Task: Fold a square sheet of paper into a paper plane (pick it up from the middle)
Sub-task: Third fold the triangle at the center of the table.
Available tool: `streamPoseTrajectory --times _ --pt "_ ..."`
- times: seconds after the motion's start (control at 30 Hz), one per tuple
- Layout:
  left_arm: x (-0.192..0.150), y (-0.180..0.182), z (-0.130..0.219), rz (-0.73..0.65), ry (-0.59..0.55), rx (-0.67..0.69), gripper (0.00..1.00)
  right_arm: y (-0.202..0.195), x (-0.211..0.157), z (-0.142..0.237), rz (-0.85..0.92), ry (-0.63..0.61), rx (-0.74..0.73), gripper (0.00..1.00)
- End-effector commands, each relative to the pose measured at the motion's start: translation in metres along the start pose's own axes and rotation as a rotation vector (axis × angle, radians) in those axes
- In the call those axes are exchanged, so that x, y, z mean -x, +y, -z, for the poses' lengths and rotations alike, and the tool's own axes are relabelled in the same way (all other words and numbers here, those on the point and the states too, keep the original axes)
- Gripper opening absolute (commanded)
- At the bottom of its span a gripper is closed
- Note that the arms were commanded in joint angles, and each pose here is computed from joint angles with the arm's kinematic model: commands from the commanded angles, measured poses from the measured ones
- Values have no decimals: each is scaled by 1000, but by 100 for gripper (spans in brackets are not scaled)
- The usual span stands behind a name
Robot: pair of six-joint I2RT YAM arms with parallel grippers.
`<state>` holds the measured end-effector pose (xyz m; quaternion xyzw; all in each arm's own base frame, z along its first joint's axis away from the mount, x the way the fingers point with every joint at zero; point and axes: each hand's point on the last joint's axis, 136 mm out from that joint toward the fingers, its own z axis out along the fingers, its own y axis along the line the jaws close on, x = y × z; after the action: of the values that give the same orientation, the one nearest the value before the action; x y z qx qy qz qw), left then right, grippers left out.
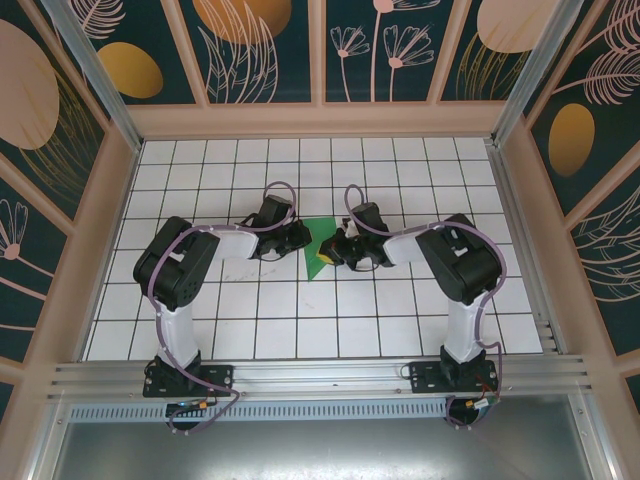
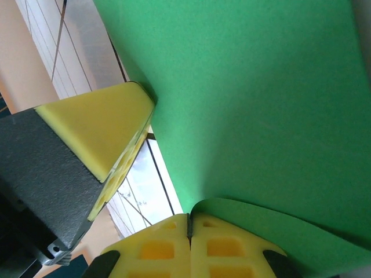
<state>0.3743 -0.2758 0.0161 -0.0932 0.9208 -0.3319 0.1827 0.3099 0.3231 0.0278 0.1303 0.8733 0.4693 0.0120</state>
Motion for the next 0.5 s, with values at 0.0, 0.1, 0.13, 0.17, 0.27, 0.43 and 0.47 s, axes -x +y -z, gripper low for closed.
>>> streamPoseTrajectory --times 0.0,0.1,0.13,0.17,0.27,0.43,0.47 --pt "-10 17 -7 15 43 54 12 6 0 -6 41 15 11 1" --pt "-10 17 -7 16 43 55 12 6 -2 -8 53 26 3 1" --pt "-10 17 -7 15 43 54 12 5 -3 -9 56 30 0 1" --pt "-11 17 -7 15 44 53 12 5 -2 -9 54 30 -2 1" --pt "-11 18 -7 15 44 54 12 5 -3 -10 60 34 -3 1" --pt "-12 18 -7 16 47 54 12 3 -4 -13 69 41 -15 1" --pt "-12 18 -7 16 48 55 12 3 -4 -13 70 43 -16 1"
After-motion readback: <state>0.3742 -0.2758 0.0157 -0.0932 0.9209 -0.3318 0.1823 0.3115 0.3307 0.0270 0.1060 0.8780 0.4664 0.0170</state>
